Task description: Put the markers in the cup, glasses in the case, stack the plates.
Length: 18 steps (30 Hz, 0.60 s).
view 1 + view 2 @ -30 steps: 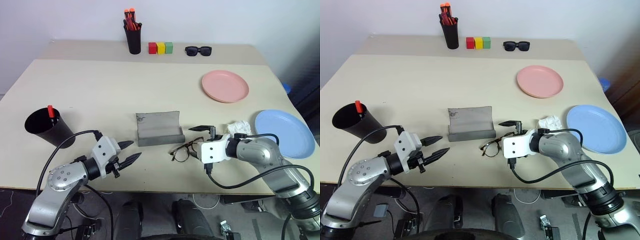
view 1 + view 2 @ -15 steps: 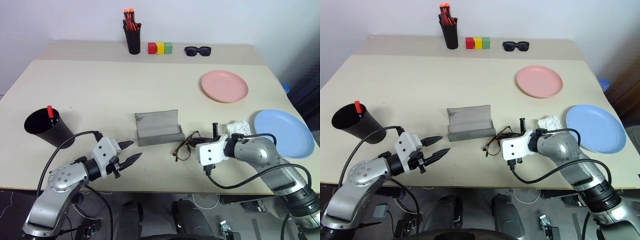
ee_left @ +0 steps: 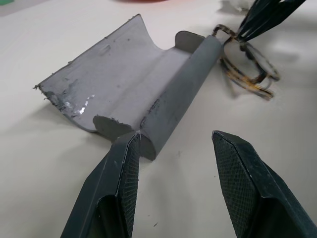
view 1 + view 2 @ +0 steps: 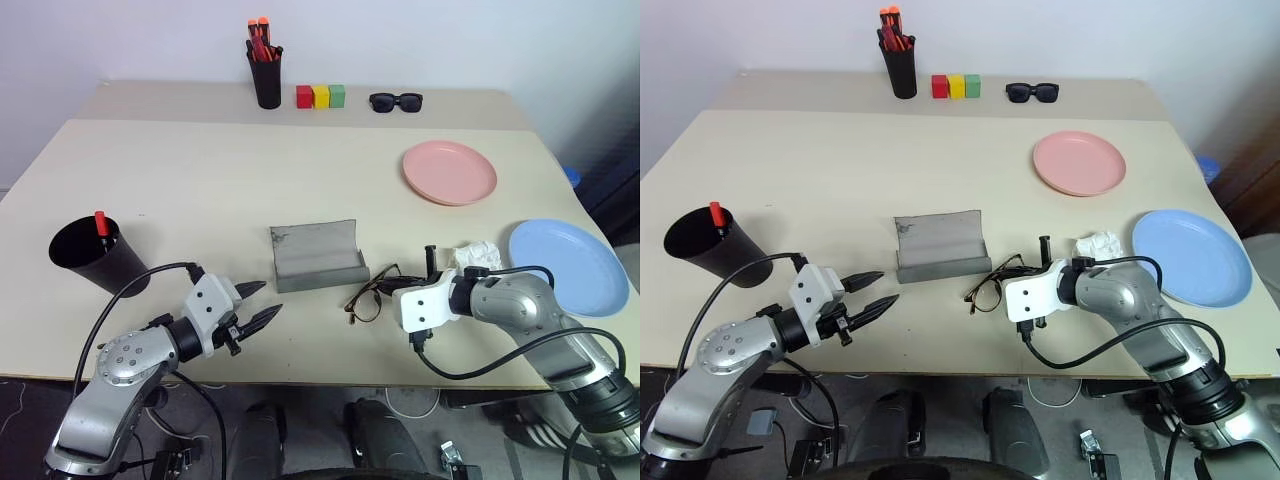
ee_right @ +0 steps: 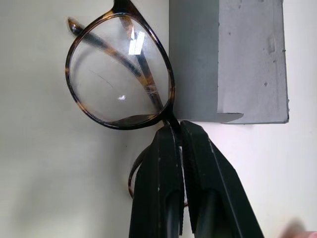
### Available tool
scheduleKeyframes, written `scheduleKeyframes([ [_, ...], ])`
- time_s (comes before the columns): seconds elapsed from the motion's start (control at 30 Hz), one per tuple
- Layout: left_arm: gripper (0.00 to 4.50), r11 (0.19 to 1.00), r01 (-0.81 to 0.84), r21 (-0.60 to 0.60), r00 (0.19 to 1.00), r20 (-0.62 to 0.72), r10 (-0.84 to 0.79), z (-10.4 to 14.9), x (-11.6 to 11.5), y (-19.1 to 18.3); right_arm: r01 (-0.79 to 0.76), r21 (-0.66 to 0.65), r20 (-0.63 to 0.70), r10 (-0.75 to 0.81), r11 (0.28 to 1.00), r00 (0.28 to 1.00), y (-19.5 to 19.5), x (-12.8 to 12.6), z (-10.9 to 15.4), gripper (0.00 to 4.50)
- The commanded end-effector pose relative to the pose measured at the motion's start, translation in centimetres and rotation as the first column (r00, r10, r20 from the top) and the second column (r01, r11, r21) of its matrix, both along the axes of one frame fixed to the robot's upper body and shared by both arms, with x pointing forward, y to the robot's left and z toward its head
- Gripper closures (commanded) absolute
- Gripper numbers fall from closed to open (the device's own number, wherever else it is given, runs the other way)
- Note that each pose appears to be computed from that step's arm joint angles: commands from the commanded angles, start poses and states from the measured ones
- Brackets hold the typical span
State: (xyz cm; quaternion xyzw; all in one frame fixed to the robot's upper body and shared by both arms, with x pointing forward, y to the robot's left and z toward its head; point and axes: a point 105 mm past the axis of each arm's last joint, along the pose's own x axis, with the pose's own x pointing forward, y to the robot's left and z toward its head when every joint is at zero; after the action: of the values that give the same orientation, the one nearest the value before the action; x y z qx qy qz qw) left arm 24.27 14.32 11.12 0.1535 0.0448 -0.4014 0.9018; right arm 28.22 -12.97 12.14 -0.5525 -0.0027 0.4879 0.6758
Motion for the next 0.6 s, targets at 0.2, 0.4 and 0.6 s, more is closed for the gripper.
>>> scheduleKeyframes([
  [0.2,2.16,0.991,-0.137,-0.009,0.988,0.072,0.137,0.2,1.0,2.6,0.024,0.179,0.034,-0.030,0.984,0.999,1.9,1.0,7.8,4.46],
  [0.4,2.16,0.975,-0.222,0.001,0.972,0.080,0.221,-0.2,0.4,5.2,0.053,0.343,-0.016,-0.051,0.938,0.999,7.1,2.9,9.4,4.46],
  [0.6,2.16,0.966,-0.258,0.014,0.963,0.080,0.256,-0.2,-0.3,6.3,0.131,0.398,-0.122,-0.089,0.908,0.989,11.1,4.7,7.3,4.46],
])
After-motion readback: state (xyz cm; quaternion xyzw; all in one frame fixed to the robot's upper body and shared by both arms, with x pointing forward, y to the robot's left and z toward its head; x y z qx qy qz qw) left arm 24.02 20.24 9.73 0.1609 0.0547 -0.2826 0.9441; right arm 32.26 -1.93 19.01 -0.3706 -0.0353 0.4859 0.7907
